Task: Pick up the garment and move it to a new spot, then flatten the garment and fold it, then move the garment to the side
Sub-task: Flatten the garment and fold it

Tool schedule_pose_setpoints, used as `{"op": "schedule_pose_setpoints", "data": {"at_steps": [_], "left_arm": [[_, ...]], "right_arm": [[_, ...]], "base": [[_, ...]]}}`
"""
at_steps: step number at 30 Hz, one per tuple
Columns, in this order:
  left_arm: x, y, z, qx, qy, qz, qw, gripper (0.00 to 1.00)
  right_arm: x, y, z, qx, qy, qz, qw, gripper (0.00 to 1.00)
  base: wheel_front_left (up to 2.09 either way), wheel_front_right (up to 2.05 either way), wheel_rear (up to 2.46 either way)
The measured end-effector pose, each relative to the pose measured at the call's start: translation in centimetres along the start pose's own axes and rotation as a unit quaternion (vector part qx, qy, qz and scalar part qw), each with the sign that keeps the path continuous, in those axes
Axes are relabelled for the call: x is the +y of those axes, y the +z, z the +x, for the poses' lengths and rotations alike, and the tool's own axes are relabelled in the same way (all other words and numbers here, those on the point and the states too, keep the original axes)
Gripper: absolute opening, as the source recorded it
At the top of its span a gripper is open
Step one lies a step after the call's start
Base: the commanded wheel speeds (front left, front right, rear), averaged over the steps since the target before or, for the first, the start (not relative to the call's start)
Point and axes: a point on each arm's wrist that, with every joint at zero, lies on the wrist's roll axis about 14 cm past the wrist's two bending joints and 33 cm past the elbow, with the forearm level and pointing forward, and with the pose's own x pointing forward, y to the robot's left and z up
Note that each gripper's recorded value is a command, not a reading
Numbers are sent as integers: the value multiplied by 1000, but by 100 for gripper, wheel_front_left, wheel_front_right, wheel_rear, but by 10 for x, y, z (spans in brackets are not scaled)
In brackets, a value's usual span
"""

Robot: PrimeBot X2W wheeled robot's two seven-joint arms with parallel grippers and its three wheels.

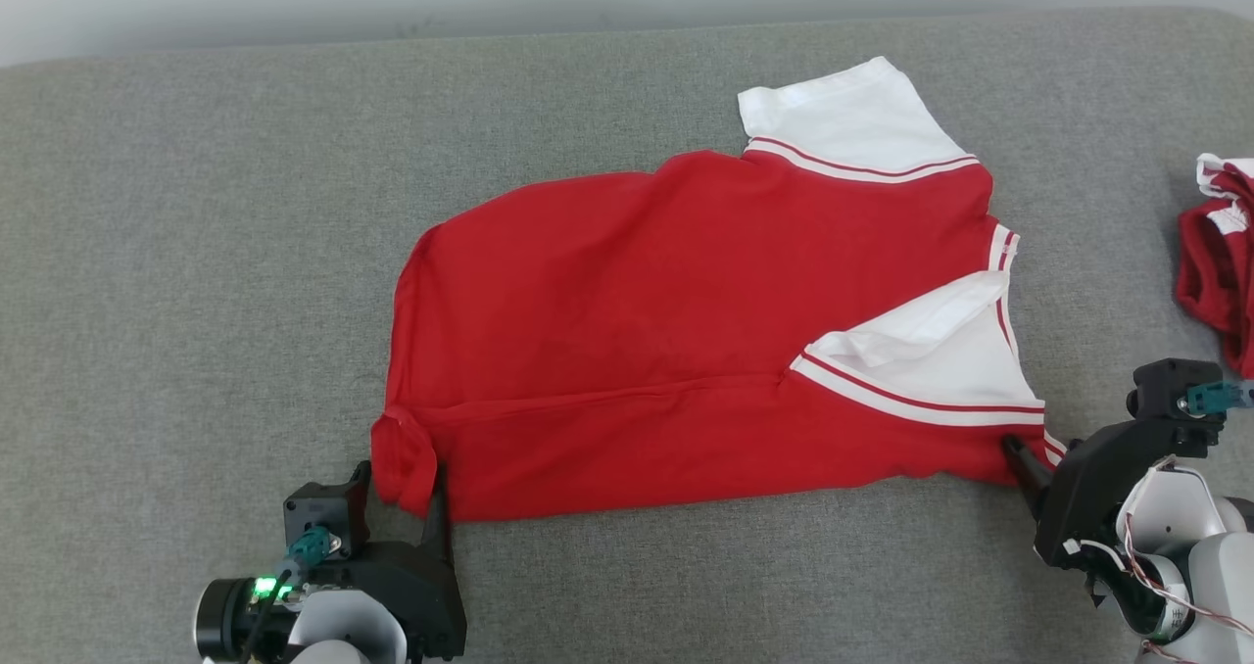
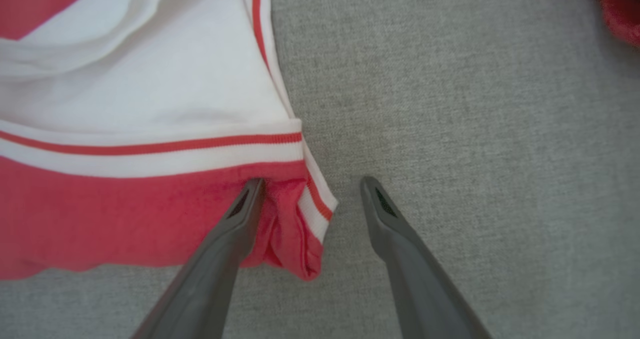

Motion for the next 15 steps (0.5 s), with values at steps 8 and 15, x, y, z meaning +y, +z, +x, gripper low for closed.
{"op": "schedule_pose_setpoints", "data": {"at_steps": [8, 15], "left_arm": [[-3, -5, -5, 18, -9, -13, 1000, 0], [-3, -10, -25, 26, -15, -19, 999, 0]], "right_arm": [[8, -3, -6, -7, 23, 13, 1000, 0], [-4, -8, -34, -39, 13, 29, 999, 0]], "base": [[0, 0, 0], [0, 0, 0]]}}
